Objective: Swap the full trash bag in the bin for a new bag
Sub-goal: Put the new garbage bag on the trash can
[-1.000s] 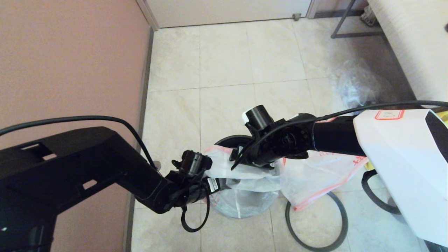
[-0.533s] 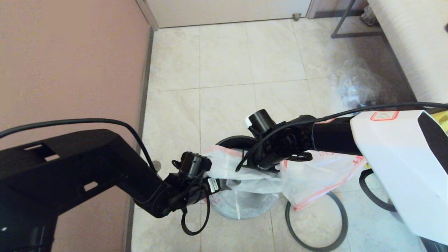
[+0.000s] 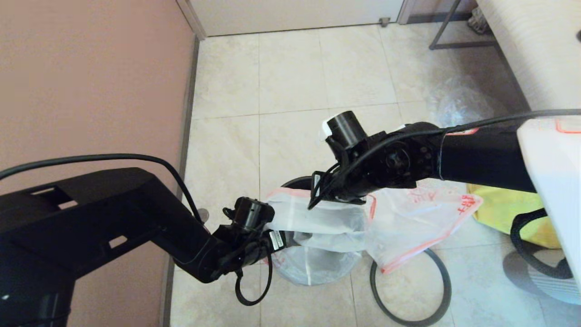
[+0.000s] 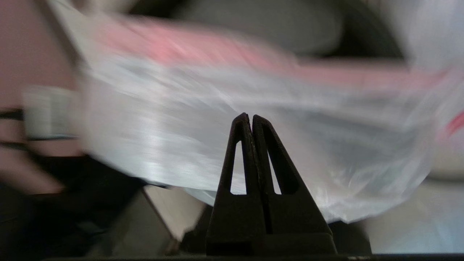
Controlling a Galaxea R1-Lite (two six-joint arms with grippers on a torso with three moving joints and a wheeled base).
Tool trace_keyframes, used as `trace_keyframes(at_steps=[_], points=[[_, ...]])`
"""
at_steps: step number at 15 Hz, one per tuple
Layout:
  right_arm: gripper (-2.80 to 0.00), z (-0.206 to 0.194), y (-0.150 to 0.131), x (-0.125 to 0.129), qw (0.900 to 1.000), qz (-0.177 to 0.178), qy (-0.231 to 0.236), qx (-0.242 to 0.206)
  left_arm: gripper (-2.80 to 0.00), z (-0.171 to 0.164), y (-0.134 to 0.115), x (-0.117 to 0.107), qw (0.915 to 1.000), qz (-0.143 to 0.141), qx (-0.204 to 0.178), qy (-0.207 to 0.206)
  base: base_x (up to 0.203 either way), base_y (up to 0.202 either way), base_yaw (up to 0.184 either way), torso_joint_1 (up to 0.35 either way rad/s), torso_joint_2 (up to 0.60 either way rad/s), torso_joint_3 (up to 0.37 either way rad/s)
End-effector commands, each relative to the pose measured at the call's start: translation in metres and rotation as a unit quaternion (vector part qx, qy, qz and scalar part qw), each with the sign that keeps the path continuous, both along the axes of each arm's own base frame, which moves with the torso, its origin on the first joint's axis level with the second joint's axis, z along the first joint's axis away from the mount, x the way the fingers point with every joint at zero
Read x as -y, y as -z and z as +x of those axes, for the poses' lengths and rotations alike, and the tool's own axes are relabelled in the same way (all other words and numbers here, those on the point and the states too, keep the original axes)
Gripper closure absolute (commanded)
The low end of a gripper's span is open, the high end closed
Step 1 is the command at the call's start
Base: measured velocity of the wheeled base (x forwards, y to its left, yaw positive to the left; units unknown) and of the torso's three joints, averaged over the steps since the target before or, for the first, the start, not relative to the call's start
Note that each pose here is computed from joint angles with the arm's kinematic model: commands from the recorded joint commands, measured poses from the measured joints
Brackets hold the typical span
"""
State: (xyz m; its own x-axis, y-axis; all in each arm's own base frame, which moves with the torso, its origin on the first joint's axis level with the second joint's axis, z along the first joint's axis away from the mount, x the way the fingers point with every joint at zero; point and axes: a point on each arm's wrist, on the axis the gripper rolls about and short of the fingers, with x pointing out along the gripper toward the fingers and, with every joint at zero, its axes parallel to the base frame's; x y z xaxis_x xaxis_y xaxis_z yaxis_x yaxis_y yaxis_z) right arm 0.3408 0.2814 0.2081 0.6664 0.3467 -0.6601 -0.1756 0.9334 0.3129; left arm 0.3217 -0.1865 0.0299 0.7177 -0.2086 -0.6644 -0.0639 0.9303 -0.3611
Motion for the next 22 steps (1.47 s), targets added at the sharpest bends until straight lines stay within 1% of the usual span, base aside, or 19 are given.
trace_keyframes(at_steps=[1,3,4,5,6,7,8,9,10,11,13,14,15,16,17,18,19,22], points=[[0.00,-0.008,-0.021,0.006,0.999,0.002,-0.015,0.031,0.00,0.000,0.002,0.000,1.0000,0.000,-0.001,-0.002,0.000,0.000,0.000,0.000,0.00,0.000],[0.00,-0.008,-0.023,0.005,0.997,-0.030,-0.046,0.055,0.00,0.001,0.003,0.000,1.0000,0.001,-0.003,-0.001,0.000,0.000,0.000,0.000,0.00,0.000],[0.00,-0.006,-0.022,0.007,0.993,-0.061,-0.071,0.070,0.00,0.001,0.005,0.001,1.0000,0.002,-0.004,-0.001,0.000,0.000,0.000,0.000,0.00,0.000],[0.00,-0.002,-0.020,0.011,0.987,-0.094,-0.099,0.084,0.00,0.001,0.005,0.000,1.0000,0.002,-0.005,-0.001,0.000,0.000,0.000,0.000,0.00,0.000],[0.00,0.004,-0.015,0.016,0.977,-0.134,-0.136,0.097,0.00,0.001,0.005,0.001,1.0000,0.002,-0.005,-0.001,0.000,0.000,0.000,0.000,0.00,0.000],[0.00,0.009,-0.011,0.021,0.964,-0.168,-0.174,0.106,0.00,0.001,0.006,0.001,1.0000,0.003,-0.005,-0.001,0.000,0.000,0.000,0.000,0.00,0.000],[-2.80,0.013,-0.005,0.026,0.950,-0.196,-0.217,0.111,0.00,0.001,0.006,0.001,1.0000,0.003,-0.006,-0.001,0.000,0.000,0.000,0.000,0.00,0.000],[-2.80,0.014,-0.001,0.029,0.936,-0.214,-0.258,0.108,0.00,0.002,0.008,0.000,1.0000,0.004,-0.008,-0.002,0.000,0.000,0.000,0.000,0.00,0.000],[-2.80,0.011,0.002,0.033,0.919,-0.227,-0.307,0.098,0.00,0.002,0.009,0.000,0.9999,0.005,-0.009,-0.002,0.000,0.000,0.000,0.000,0.00,0.000],[-2.80,0.008,0.004,0.035,0.908,-0.230,-0.339,0.088,0.00,0.002,0.010,0.000,0.9999,0.006,-0.010,-0.002,0.000,0.000,0.000,0.000,0.00,0.000],[-2.80,0.014,0.011,0.033,0.898,-0.241,-0.357,0.094,0.00,0.002,0.011,0.000,0.9999,0.006,-0.011,-0.002,0.000,0.000,0.000,0.000,0.00,0.000],[-2.80,0.016,0.011,0.031,0.895,-0.241,-0.360,0.105,0.00,0.002,0.012,0.000,0.9999,0.007,-0.012,-0.002,0.000,0.000,0.000,0.000,0.00,0.000],[-2.80,0.019,0.012,0.026,0.891,-0.236,-0.366,0.127,0.00,0.002,0.013,0.001,0.9999,0.008,-0.013,-0.001,0.000,0.000,0.000,0.000,0.00,0.000],[-2.80,0.023,0.013,0.022,0.885,-0.234,-0.374,0.150,0.00,0.002,0.014,0.001,0.9999,0.008,-0.014,-0.001,0.000,0.000,0.000,0.000,0.00,0.000],[-2.80,0.025,0.016,0.020,0.879,-0.240,-0.382,0.157,0.00,0.002,0.015,0.001,0.9999,0.008,-0.014,-0.001,0.000,0.000,0.000,0.000,0.00,0.000],[-2.80,0.027,0.019,0.019,0.875,-0.244,-0.386,0.159,0.00,0.002,0.015,0.001,0.9998,0.009,-0.015,-0.001,0.000,0.000,0.000,0.000,0.00,0.000],[-2.80,0.028,0.023,0.018,0.873,-0.246,-0.390,0.156,0.00,0.002,0.015,0.001,0.9999,0.009,-0.014,-0.001,0.000,0.000,0.000,0.000,0.00,0.000],[-2.80,0.035,0.032,0.018,0.874,-0.248,-0.391,0.151,0.00,0.003,0.017,0.002,0.9998,0.010,-0.016,-0.001,0.000,0.000,0.000,0.000,0.00,0.000]])
